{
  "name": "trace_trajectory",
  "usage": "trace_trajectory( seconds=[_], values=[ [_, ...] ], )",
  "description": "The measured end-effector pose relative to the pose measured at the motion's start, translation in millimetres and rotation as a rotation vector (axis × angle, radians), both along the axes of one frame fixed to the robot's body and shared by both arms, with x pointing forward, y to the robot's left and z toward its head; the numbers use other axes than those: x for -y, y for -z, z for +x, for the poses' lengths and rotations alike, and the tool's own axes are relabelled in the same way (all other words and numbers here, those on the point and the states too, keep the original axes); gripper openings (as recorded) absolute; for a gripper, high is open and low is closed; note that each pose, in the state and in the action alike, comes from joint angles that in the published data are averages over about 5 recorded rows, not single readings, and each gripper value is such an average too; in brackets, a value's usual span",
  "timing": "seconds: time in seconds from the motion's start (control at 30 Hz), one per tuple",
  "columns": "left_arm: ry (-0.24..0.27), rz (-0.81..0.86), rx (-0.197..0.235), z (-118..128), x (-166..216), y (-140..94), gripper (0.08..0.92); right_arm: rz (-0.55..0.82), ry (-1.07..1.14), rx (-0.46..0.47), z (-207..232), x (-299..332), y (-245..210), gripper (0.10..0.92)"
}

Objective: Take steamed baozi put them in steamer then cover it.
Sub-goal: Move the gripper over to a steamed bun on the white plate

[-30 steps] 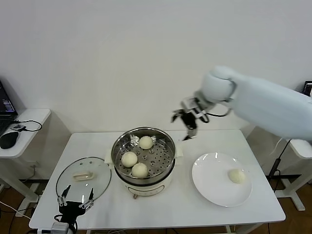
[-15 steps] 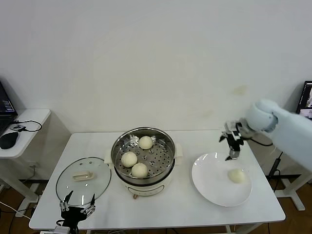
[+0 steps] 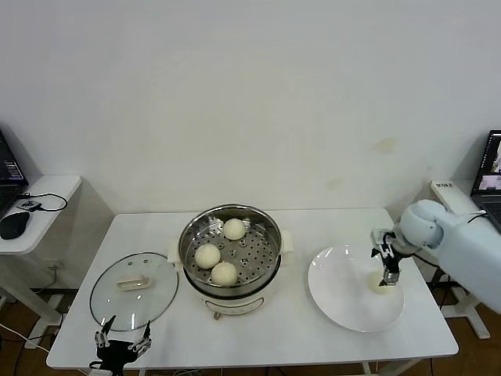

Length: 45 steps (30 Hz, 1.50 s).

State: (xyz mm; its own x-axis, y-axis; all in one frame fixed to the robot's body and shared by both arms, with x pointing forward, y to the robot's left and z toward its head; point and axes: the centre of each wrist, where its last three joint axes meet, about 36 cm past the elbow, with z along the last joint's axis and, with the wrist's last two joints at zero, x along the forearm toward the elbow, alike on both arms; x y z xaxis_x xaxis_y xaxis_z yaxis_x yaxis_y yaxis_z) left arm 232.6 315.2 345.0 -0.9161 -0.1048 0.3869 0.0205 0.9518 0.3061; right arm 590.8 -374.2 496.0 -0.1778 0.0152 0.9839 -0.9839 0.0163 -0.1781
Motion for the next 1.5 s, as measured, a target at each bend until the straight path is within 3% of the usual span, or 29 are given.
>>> trace_trajectory(
  seconds=[1.23,1.5],
  values=[
    [-0.011,0.004,-0.016,4.2,-1.2,11.3,0.823,-0.053,0.054,-0.022,4.3,13.8,45.5,0.823],
    [-0.012,0.004,-0.017,5.0,-0.8,12.6,0.823,-0.048,0.066,-0.018,5.9,16.0,47.2,0.74]
  ],
)
